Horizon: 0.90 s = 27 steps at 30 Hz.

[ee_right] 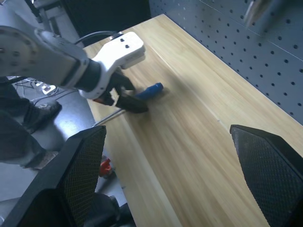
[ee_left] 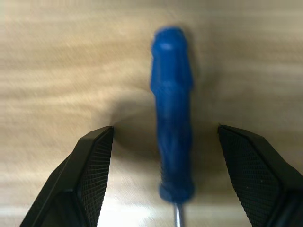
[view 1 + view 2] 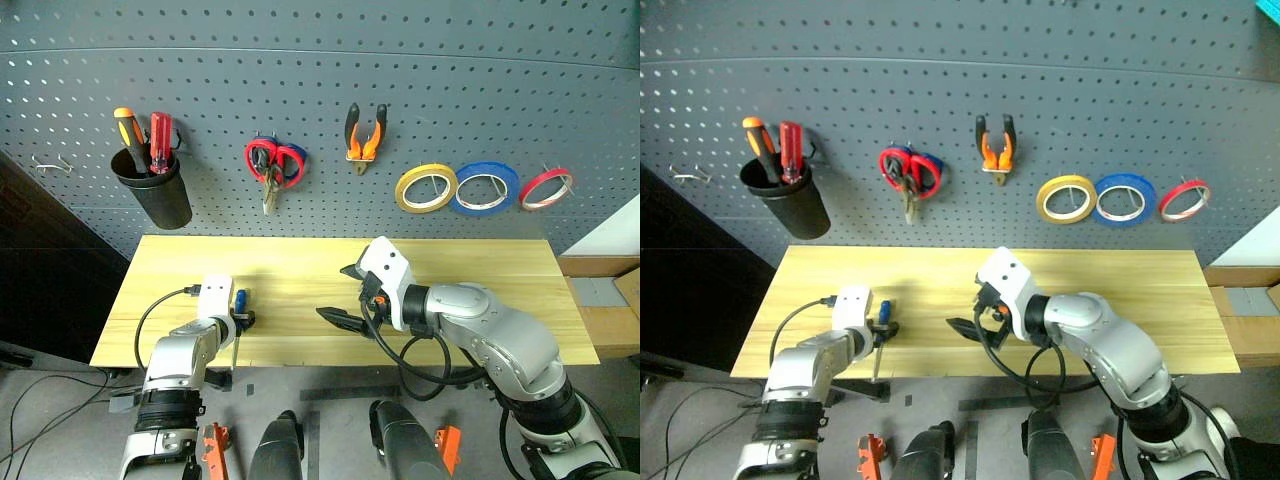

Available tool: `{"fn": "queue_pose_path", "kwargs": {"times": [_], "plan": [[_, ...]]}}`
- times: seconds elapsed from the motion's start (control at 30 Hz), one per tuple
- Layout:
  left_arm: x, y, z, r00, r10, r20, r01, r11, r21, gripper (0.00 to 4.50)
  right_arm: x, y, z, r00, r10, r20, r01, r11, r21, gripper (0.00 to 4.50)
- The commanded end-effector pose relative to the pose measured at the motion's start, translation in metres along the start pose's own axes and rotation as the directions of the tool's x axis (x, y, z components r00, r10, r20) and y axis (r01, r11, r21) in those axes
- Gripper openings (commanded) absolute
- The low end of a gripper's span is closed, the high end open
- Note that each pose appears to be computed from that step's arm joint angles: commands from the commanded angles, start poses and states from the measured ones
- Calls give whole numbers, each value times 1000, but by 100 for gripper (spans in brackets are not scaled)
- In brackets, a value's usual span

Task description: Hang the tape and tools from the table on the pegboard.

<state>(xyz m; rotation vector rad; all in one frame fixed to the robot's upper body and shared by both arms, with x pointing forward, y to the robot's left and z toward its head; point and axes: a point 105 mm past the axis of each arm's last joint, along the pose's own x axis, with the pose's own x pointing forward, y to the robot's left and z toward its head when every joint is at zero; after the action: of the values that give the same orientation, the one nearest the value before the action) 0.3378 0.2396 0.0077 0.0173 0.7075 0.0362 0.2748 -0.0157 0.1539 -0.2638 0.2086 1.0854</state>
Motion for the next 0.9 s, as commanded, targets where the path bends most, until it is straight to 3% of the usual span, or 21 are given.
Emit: {"fn": "queue_pose_path", "kwargs": {"times": [0.03,0.27,0.3,0.5,0.6,0.77,0.9], "plan": [[5,3,-21,998,5,-67,-7,999,-34,287,-3,3,7,1000,20,12,-20,1000,-16,450],[3,3,-26,998,1,-63,-2,1000,-29,70,-5,4,6,998,66,-7,-67,996,-52,450],[1,3,-22,999,2,-47,-4,1000,-31,59,-5,7,7,996,85,-3,-84,993,-77,450],[-25,1,-2,997,-28,73,33,998,-58,59,-3,17,23,985,164,53,-153,974,-170,450],[-47,-1,19,973,-40,226,58,995,-77,59,-3,17,30,982,174,73,-155,964,-214,450],[-102,-31,86,778,-241,581,191,971,147,59,0,13,44,977,178,119,-145,958,-246,450],[-133,-22,136,656,-287,698,184,958,220,59,3,9,50,974,177,139,-136,955,-262,450]]}}
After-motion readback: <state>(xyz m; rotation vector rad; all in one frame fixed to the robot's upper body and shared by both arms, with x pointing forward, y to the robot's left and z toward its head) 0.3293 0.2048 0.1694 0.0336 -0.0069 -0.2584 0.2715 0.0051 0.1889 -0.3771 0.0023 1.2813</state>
